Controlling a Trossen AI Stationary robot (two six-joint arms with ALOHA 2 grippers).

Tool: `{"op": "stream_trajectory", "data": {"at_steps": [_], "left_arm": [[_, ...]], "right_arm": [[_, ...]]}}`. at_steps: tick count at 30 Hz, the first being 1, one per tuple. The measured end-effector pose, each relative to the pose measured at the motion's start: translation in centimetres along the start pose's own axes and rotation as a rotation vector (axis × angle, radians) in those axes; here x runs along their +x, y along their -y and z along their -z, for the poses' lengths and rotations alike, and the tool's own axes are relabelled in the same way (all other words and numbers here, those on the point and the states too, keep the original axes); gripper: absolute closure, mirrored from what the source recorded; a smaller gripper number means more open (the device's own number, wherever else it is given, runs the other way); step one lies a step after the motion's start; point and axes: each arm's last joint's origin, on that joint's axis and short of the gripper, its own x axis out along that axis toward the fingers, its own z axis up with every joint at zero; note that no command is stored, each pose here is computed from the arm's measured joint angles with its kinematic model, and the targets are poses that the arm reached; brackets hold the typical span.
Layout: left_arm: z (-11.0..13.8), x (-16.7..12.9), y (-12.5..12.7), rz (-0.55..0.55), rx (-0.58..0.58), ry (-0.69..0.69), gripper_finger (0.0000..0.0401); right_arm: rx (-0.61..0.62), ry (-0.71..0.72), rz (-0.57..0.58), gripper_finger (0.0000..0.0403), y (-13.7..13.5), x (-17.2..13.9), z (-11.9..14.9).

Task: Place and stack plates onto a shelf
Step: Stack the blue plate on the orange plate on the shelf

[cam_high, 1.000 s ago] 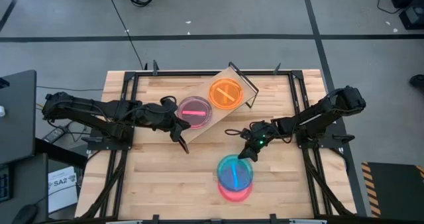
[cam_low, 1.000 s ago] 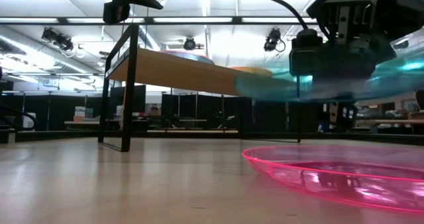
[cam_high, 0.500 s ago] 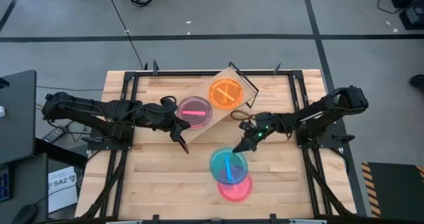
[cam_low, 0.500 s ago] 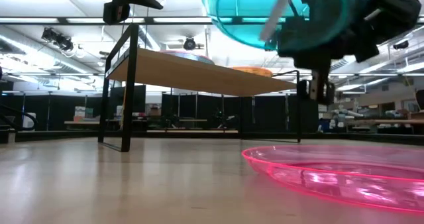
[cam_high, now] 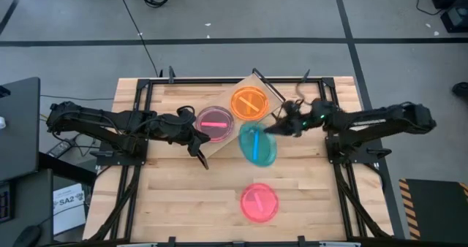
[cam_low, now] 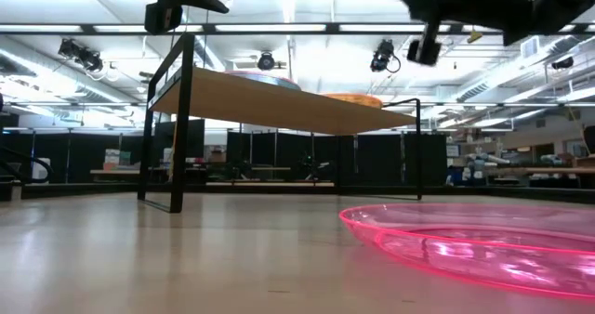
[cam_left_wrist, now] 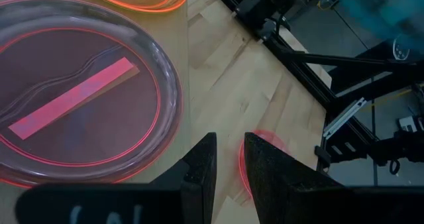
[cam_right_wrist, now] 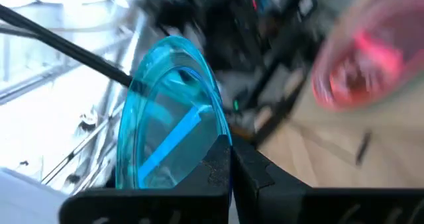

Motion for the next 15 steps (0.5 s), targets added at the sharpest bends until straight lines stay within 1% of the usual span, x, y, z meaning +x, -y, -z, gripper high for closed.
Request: {"op": "stream_trajectory", "data": {"at_steps": [4,7,9,11,15], "left_arm": [[0.0,0.0,0.0,0.000,0.000,0.000,0.0319],[0.0,0.0,0.0,0.000,0.000,0.000,0.0319],[0.0,0.0,0.0,0.000,0.000,0.000,0.0319],[0.0,0.0,0.0,0.000,0.000,0.000,0.0319],[0.0,0.0,0.0,0.000,0.000,0.000,0.0319]], "right_arm": [[-0.154,0.111,-0.038,0.0397,-2.3,-1.2,-2.6],[-0.264,0.152,-0.008,0.0397,-3.9,-1.6,-4.6],[-0.323,0.153,0.052,0.0397,-5.0,-1.7,-6.0],[-0.371,0.131,0.136,0.0397,-6.0,-1.7,-7.5],[-0.410,0.076,0.355,0.0397,-7.4,-1.7,-10.0]]}}
